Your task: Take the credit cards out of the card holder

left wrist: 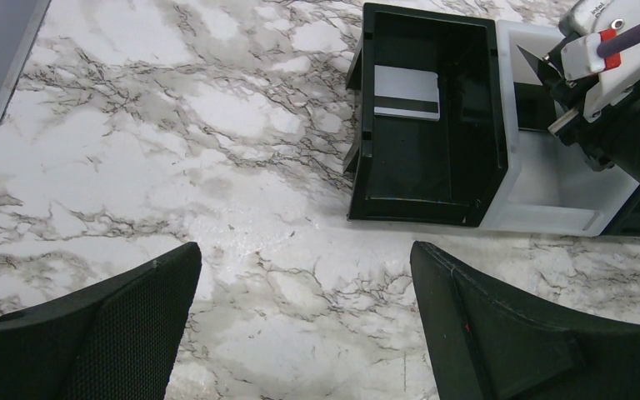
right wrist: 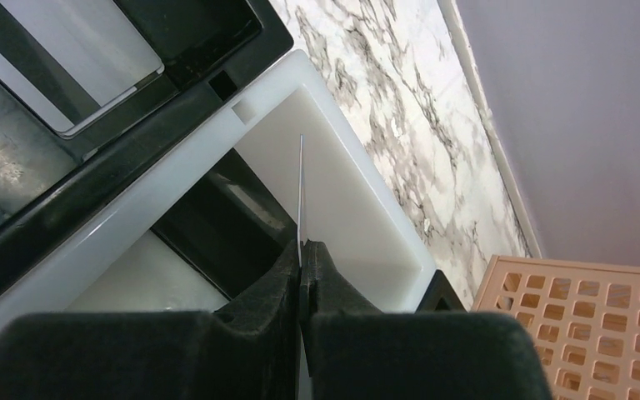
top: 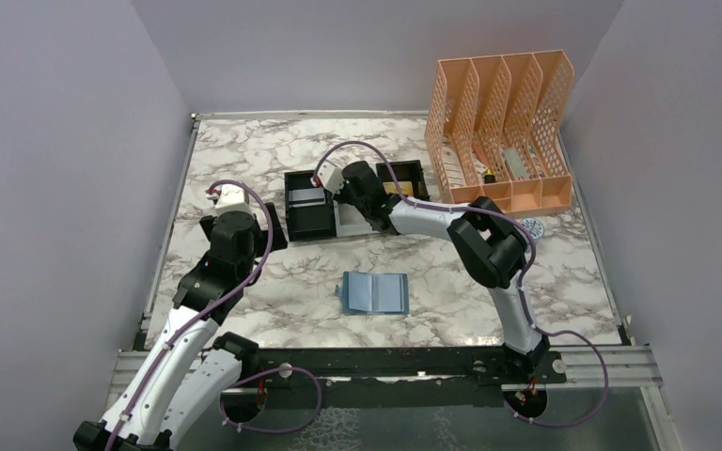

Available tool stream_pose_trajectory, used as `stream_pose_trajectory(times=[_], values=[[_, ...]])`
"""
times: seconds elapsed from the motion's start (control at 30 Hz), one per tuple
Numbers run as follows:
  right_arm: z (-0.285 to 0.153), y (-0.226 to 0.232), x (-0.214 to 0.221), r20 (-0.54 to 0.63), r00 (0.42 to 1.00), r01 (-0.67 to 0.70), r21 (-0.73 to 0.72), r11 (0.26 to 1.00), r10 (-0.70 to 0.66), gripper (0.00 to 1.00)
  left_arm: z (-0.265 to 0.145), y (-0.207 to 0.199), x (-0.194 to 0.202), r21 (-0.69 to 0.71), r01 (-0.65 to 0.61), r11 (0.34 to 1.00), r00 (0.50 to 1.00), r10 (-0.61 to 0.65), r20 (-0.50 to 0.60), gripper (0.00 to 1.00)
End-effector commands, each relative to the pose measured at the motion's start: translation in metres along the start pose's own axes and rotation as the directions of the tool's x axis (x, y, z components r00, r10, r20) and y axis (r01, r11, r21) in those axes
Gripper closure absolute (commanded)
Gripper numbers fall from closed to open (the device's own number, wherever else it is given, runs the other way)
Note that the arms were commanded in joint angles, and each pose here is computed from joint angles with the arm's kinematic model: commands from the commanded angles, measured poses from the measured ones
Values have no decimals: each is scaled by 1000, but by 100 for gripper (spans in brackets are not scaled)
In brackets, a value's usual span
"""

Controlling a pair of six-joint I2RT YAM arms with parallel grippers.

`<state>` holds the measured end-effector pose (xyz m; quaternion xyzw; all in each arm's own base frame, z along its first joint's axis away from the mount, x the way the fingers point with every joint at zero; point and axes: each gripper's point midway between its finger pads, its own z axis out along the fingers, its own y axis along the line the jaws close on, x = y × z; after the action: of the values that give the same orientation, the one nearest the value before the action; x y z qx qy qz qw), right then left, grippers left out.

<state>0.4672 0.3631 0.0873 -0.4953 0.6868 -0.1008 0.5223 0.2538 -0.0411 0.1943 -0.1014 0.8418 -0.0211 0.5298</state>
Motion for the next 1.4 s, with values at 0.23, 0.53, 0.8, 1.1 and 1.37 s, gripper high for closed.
stream_pose_trajectory(times=[0.23,0.53,0.8,1.1,1.37], values=[[17,-2,-1,16,996,86,4,996,-86,97,-6,1,-12,1,14,1000,999,-14,39,1],[21,8,3,0,996,88,-57,994,-89,92,-5,-1,-10,6,9,1000,1000,-9,28,1],[21,13,8,-13,995,93,-85,992,-95,77,-5,0,-9,6,10,1000,1000,-10,27,1],[21,17,14,-27,994,100,-107,989,-103,73,-3,-2,-7,11,5,1000,1000,-6,15,1],[17,21,23,-43,994,92,-145,985,-99,56,-2,-3,-5,14,0,1000,1000,0,4,1]])
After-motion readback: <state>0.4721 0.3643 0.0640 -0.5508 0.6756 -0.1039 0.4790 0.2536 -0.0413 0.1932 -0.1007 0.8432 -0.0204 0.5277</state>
